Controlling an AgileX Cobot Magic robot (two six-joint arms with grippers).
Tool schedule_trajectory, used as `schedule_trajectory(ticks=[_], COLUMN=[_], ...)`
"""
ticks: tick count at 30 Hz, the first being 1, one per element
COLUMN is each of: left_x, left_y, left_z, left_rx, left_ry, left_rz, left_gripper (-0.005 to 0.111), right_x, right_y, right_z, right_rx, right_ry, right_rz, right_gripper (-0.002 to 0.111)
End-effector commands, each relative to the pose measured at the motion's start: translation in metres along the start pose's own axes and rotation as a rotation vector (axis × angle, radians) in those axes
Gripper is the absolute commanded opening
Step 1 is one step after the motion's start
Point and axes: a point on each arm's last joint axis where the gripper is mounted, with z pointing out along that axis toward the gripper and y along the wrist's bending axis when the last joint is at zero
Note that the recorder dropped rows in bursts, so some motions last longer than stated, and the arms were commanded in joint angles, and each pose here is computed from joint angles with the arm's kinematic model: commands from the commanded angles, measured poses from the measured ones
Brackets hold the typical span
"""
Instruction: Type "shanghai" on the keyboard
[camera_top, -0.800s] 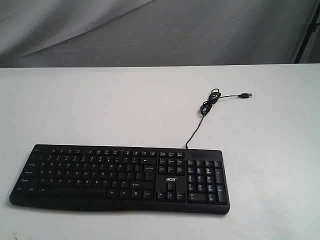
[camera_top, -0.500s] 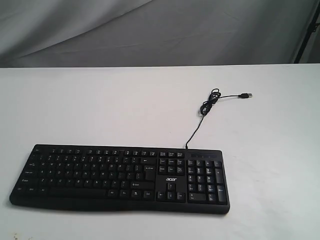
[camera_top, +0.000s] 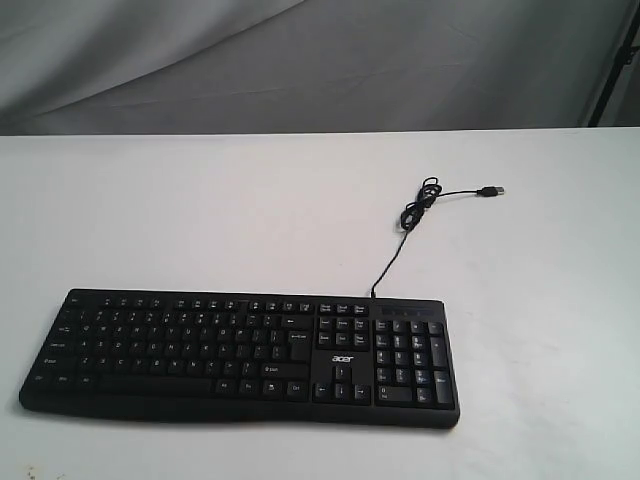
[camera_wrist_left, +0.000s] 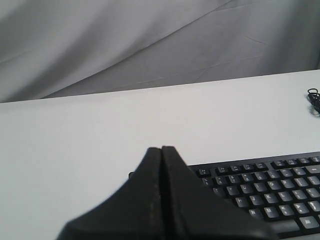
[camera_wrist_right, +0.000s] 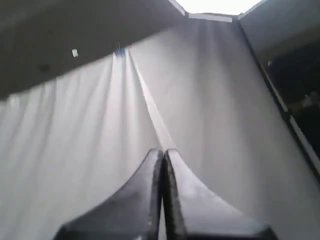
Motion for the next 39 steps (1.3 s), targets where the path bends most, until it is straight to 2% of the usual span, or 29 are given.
schedule_trajectory(ticks=[1, 2, 4, 10, 12, 14, 15, 17, 19, 22, 24, 25, 27, 30, 31, 32, 34, 37, 39], left_x=[0.001, 0.001, 0.001, 0.001, 0.001, 0.001, 0.001, 0.001, 0.001, 0.001, 0.001, 0.001, 0.001, 0.001, 0.001, 0.001, 0.001, 0.001, 0.001], left_y=[0.000, 0.000, 0.000, 0.000, 0.000, 0.000, 0.000, 0.000, 0.000, 0.000, 0.000, 0.000, 0.000, 0.000, 0.000, 0.000, 0.000, 0.000, 0.000], left_z=[0.000, 0.000, 0.000, 0.000, 0.000, 0.000, 0.000, 0.000, 0.000, 0.000, 0.000, 0.000, 0.000, 0.000, 0.000, 0.000, 0.000, 0.000, 0.000], left_rx=[0.004, 0.004, 0.004, 0.004, 0.004, 0.004, 0.004, 0.004, 0.004, 0.004, 0.004, 0.004, 0.004, 0.004, 0.004, 0.004, 0.004, 0.004, 0.004], left_ry=[-0.004, -0.004, -0.004, -0.004, -0.004, -0.004, -0.004, -0.004, -0.004, -0.004, -0.004, -0.004, -0.004, -0.004, -0.004, -0.004, -0.004, -0.004, -0.004], left_rz=[-0.001, -0.001, -0.001, -0.001, -0.001, -0.001, -0.001, -0.001, -0.001, -0.001, -0.001, -0.001, -0.001, -0.001, -0.001, -0.001, -0.001, -0.001, -0.001], left_gripper=[0.000, 0.000, 0.000, 0.000, 0.000, 0.000, 0.000, 0.000, 0.000, 0.000, 0.000, 0.000, 0.000, 0.000, 0.000, 0.000, 0.000, 0.000, 0.000], right_x=[-0.022, -0.037, -0.060, -0.128, -0.151, -0.160, -0.165, -0.171, -0.176, -0.180, -0.170, -0.162, -0.137, -0.094, -0.075, -0.057, -0.027, 0.020, 0.054], right_y=[0.018, 0.031, 0.046, 0.086, 0.104, 0.119, 0.125, 0.127, 0.116, 0.088, 0.071, 0.066, 0.063, 0.074, 0.080, 0.084, 0.084, 0.076, 0.066], right_z=[0.000, 0.003, 0.010, 0.055, 0.073, 0.093, 0.105, 0.132, 0.162, 0.196, 0.211, 0.219, 0.237, 0.264, 0.270, 0.275, 0.283, 0.289, 0.289], right_rx=[-0.182, -0.254, -0.314, -0.392, -0.442, -0.474, -0.472, -0.402, -0.217, 0.134, 0.300, 0.332, 0.318, 0.111, -0.008, -0.127, -0.285, -0.427, -0.467], right_ry=[-0.153, -0.161, -0.185, -0.266, -0.293, -0.246, -0.209, -0.117, -0.019, 0.086, 0.223, 0.317, 0.531, 0.821, 0.935, 1.034, 1.158, 1.285, 1.373], right_rz=[0.191, 0.138, 0.112, 0.042, -0.099, -0.340, -0.510, -0.811, -0.890, -0.898, -0.912, -0.872, -0.783, -0.644, -0.612, -0.596, -0.609, -0.593, -0.543], right_gripper=[0.000, 0.000, 0.000, 0.000, 0.000, 0.000, 0.000, 0.000, 0.000, 0.000, 0.000, 0.000, 0.000, 0.000, 0.000, 0.000, 0.000, 0.000, 0.000])
